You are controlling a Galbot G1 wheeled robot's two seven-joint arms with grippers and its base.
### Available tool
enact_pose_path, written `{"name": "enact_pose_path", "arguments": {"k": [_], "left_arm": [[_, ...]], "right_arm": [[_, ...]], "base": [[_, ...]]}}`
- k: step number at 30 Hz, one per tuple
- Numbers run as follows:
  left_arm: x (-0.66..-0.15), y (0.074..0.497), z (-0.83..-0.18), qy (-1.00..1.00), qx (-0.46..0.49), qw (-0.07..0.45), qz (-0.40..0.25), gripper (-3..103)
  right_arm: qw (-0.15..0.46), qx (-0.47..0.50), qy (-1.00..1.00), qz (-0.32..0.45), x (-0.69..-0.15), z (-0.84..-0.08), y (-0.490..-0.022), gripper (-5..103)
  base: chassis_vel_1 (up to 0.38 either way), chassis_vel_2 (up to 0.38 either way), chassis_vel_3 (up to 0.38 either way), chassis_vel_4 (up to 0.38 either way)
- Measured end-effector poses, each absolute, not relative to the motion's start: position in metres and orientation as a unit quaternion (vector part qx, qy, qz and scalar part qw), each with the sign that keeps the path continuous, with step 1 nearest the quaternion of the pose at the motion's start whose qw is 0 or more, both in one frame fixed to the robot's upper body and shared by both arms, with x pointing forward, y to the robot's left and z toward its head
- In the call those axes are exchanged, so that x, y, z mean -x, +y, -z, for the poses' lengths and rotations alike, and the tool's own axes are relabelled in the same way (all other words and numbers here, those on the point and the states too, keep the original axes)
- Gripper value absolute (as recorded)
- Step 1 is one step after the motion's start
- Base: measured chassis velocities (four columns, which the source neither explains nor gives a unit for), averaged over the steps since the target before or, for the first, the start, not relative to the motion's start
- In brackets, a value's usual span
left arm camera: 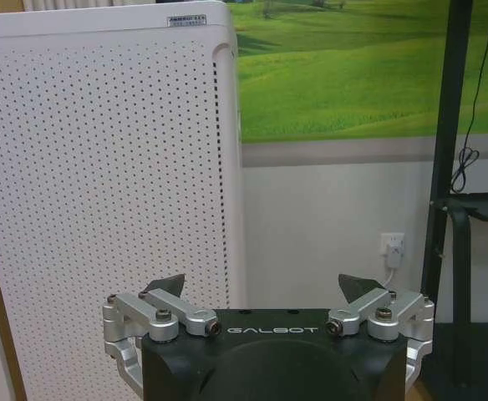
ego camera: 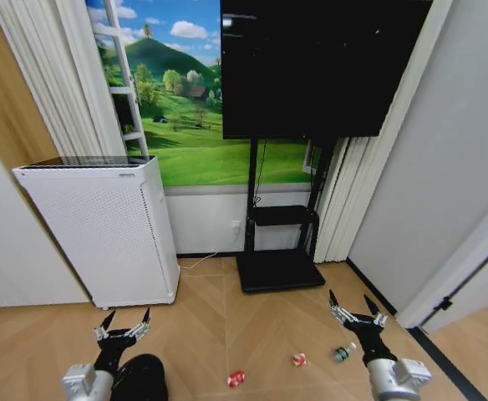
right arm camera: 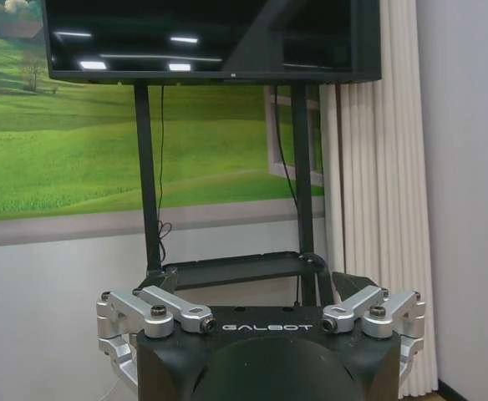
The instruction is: Pick up the trash bin and place the garbage on the floor into it.
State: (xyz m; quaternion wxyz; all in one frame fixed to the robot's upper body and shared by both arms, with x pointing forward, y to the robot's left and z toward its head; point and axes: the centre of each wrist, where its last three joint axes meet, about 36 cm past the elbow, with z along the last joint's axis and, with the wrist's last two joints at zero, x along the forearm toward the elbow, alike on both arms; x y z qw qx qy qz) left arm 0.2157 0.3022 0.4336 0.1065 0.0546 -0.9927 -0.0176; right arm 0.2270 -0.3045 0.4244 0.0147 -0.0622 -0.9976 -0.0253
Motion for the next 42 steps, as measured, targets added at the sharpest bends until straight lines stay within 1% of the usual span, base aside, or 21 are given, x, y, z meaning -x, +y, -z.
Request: {"name": "enact_pose_path", "arguments": {"k": [10, 26, 42], "left_arm": [[-0.216, 0.304, -0.437, -0.994, -0.061, 0.087, 0.017, 100], [-0.214, 0.299, -0.442, -0.995, -0.055, 0.084, 0.01, 100], [-0.21, 0.296, -0.436, -0.995, -0.041, 0.093, 0.007, 100]], "right_arm": [[0.009, 0.054, -0.998, 0.034, -0.229, -0.428, -0.301, 100], [0.006, 0.057, -0.998, 0.04, -0.226, -0.431, -0.298, 100], [0.009, 0.066, -0.997, 0.046, -0.222, -0.42, -0.291, 100]], "base": [[0.033, -0.043, -0.031, 0.032], [0.003, -0.01, -0.006, 0.012], [0.0, 0.0, 0.0, 0.0]]}}
